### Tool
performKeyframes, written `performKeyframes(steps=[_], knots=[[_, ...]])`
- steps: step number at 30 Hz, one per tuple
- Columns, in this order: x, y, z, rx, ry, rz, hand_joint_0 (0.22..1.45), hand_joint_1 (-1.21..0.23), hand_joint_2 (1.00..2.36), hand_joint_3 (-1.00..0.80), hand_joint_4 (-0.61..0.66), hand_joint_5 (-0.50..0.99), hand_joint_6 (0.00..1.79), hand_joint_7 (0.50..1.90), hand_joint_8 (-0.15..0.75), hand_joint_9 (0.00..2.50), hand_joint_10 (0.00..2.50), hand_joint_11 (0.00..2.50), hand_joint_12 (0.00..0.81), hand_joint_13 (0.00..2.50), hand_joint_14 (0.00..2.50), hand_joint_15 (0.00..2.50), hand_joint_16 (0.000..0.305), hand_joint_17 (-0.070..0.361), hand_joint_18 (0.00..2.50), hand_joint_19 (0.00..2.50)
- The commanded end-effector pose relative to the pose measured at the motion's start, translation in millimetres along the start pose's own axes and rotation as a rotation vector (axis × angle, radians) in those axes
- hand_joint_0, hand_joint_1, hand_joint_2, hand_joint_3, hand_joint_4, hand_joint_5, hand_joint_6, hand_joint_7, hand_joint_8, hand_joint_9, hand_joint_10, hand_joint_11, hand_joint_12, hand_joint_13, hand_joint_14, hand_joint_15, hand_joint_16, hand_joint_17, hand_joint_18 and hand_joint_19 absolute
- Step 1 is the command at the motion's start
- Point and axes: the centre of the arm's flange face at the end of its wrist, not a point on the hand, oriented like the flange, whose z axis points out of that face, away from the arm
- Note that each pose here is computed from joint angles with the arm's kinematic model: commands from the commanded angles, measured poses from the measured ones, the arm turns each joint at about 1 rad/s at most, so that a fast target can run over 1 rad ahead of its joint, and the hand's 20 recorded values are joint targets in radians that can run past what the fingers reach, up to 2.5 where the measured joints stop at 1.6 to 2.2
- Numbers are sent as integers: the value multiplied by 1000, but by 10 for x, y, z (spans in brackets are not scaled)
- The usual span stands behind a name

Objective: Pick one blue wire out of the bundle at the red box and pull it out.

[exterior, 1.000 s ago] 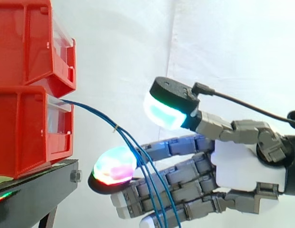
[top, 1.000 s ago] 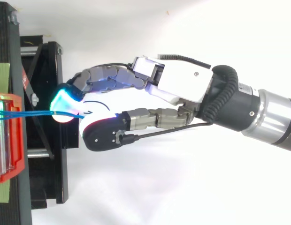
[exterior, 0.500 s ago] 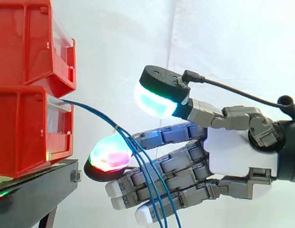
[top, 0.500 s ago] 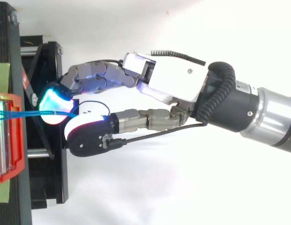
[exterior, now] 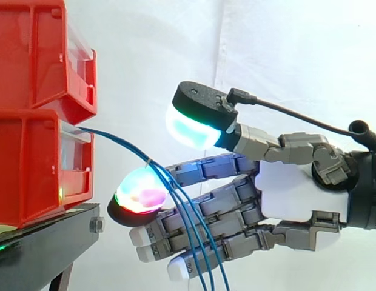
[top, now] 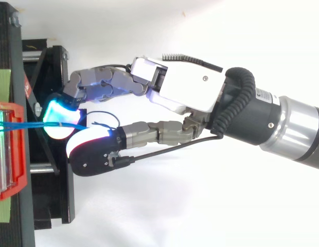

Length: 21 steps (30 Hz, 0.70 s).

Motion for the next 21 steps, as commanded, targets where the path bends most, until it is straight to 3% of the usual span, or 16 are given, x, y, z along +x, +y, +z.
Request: performKeyframes(steps=[1,15,20,21], knots=[[6,15,21,-18,-7,2,539,-542,1005,-436,410,-139,503,1031,358,625,4,168,437,405,3,94,60,135,520,386],[16,-32,31,-22,-5,-6,570,-593,1009,-401,386,-130,503,1091,354,639,5,179,431,426,3,95,58,131,545,397],[6,-11,48,-24,-7,-1,596,-639,1012,-347,316,-115,500,1292,356,654,5,207,428,439,2,92,58,129,569,402],[6,-5,50,-24,-7,-1,596,-641,1013,-341,316,-119,518,1275,356,655,5,206,428,440,3,93,58,129,571,399]])
